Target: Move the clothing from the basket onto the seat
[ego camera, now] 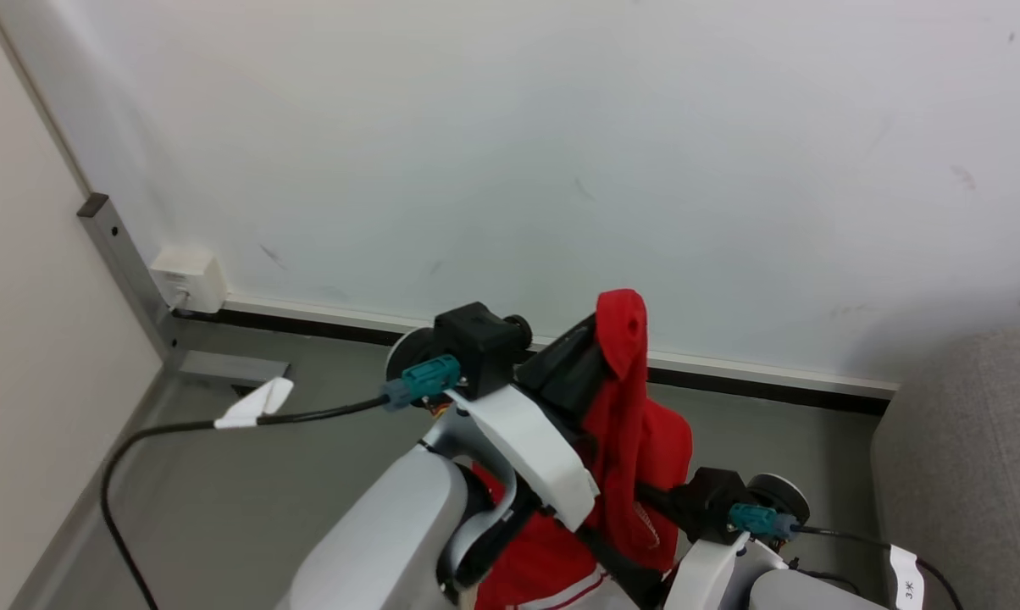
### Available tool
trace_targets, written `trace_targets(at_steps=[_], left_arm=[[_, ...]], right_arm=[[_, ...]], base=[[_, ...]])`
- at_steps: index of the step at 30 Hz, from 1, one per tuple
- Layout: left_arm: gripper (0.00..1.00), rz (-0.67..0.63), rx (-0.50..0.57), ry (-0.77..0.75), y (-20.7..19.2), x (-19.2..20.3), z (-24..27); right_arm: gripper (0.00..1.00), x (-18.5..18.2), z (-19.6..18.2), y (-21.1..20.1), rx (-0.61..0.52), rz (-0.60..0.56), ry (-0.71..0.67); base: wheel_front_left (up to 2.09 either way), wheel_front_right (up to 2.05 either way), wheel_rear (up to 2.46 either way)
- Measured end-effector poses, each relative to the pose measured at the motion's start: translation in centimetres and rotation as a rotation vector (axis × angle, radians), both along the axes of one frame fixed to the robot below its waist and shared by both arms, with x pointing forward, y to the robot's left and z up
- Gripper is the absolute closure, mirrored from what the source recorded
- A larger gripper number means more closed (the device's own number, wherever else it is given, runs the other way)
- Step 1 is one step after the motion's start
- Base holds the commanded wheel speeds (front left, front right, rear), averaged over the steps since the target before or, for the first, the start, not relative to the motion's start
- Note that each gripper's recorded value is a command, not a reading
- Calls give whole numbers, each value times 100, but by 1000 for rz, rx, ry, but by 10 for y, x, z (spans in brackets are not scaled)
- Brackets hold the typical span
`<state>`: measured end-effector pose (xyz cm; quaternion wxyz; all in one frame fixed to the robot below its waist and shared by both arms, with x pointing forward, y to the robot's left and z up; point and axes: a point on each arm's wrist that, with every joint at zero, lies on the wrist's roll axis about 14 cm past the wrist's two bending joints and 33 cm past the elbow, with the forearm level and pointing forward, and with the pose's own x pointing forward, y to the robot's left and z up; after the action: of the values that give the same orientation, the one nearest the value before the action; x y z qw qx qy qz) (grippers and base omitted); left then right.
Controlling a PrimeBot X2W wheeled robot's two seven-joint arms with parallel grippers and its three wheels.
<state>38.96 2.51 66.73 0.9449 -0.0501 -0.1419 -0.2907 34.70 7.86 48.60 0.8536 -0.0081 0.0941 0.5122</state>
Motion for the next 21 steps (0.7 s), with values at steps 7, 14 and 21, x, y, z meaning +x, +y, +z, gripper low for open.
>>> trace_targets(at_steps=[7, 14, 21], left_arm=[[100, -47, 13, -4, -14, -14, 4], [100, -51, 10, -5, -16, -18, 6], [100, -36, -15, -6, -14, -14, 9]], right_arm=[[0, 10, -8, 15, -17, -23, 20], [0, 18, -11, 21, -22, -48, 31], [100, 29, -7, 10, -11, -104, 33]], base=[[0, 0, 0], [0, 0, 0], [0, 0, 0]])
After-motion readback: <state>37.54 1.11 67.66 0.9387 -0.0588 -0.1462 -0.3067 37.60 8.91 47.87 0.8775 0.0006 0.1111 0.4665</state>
